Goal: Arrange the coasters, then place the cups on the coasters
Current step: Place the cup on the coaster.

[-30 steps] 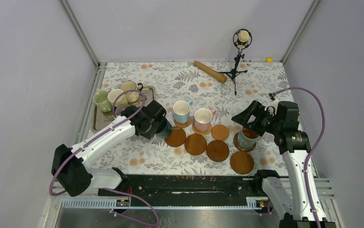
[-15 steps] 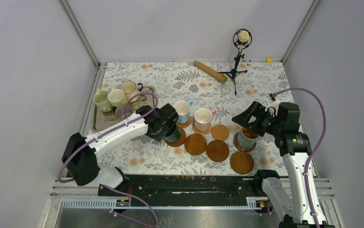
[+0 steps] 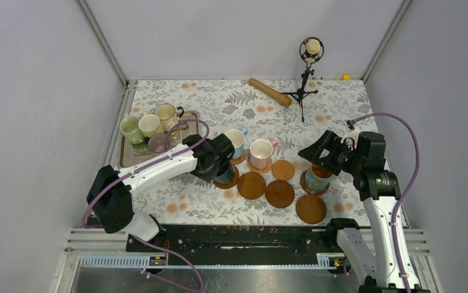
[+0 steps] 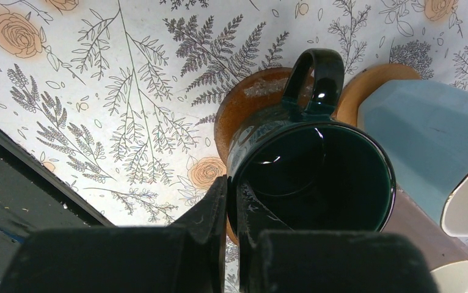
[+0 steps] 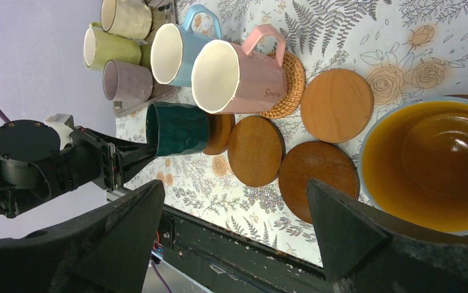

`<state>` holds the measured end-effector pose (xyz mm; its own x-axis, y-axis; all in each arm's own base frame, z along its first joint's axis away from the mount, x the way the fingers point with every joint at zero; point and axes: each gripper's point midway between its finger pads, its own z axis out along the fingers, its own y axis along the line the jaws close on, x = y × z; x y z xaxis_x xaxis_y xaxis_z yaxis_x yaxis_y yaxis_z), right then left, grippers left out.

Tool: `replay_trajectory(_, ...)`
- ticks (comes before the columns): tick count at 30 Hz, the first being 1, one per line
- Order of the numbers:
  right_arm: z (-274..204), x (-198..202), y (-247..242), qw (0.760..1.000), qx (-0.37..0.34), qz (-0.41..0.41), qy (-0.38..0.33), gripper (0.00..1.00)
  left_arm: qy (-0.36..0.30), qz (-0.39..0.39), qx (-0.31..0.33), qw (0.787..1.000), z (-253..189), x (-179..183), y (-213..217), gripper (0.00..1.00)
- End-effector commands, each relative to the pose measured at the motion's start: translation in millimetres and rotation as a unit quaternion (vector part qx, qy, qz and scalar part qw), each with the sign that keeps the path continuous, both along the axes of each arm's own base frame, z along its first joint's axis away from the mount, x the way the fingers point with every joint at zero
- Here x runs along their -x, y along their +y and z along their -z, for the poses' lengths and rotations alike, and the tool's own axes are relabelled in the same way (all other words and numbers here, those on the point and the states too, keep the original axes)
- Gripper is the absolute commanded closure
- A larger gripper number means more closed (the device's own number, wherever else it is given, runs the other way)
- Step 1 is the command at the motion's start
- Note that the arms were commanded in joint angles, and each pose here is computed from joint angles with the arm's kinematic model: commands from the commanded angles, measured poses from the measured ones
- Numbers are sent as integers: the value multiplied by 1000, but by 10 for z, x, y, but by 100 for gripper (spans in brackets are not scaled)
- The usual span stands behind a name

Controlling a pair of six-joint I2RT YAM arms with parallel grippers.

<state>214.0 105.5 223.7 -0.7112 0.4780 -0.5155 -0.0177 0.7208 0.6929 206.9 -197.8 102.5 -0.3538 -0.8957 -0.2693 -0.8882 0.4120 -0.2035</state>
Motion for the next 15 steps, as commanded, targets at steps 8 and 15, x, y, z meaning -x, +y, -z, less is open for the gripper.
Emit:
replay_trajectory(8, -34, 12, 25, 1000, 3, -15, -13, 6, -32, -7, 26, 999, -190, -149, -149, 100)
replay_trajectory(15, -47, 21, 25, 1000, 3, -14, -17, 6, -48, -10, 19, 999, -230, -181, -97, 100)
